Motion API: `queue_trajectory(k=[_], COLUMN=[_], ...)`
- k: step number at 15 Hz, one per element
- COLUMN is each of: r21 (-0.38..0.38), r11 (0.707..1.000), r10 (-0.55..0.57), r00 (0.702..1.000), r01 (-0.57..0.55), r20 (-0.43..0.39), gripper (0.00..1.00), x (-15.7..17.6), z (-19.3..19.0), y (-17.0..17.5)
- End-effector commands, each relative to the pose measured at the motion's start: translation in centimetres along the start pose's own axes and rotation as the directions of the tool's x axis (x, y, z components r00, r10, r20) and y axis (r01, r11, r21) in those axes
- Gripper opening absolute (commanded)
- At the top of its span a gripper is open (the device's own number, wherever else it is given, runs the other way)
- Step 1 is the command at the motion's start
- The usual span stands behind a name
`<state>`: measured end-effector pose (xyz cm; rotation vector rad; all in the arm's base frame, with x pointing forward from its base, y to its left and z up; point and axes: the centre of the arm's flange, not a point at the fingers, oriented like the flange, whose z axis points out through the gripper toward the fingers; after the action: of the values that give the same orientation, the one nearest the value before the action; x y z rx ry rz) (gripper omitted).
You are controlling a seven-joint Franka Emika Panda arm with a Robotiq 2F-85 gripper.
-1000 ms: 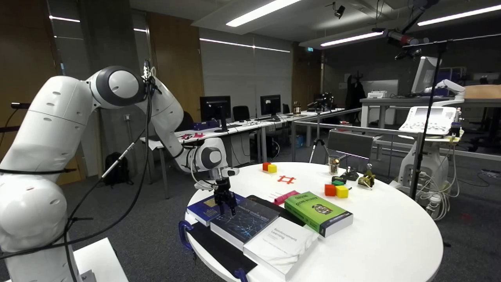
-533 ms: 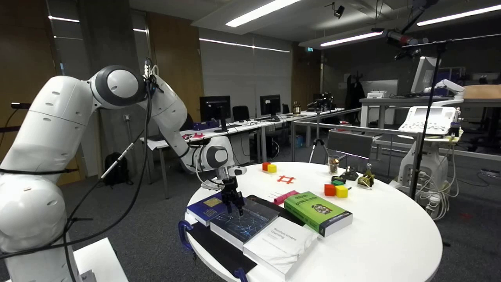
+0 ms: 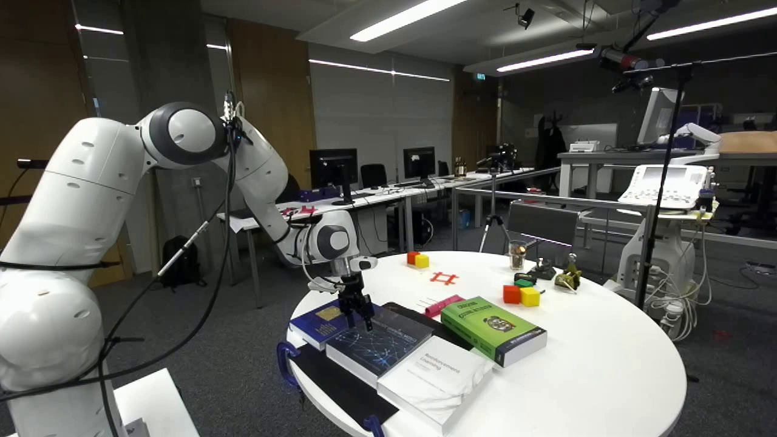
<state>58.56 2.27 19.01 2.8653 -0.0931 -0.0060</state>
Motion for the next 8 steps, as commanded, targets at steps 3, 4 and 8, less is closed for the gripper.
queue_trajectory(k=[3,4,8], r21=[-0.003,-0.003,0.024], r11=[0.998,0.998,0.993], r10=[-0.056,-0.064,-0.116], r00=[0.998,0.998,0.993], r01=[0.056,0.064,0.116], r20=[0.009,0.009,0.009], gripper=[1.0,1.0,1.0], x=[0.4,0.4,0.7], z=[-0.7,-0.6,0.4], y=[-2.4,-2.7,-3.3])
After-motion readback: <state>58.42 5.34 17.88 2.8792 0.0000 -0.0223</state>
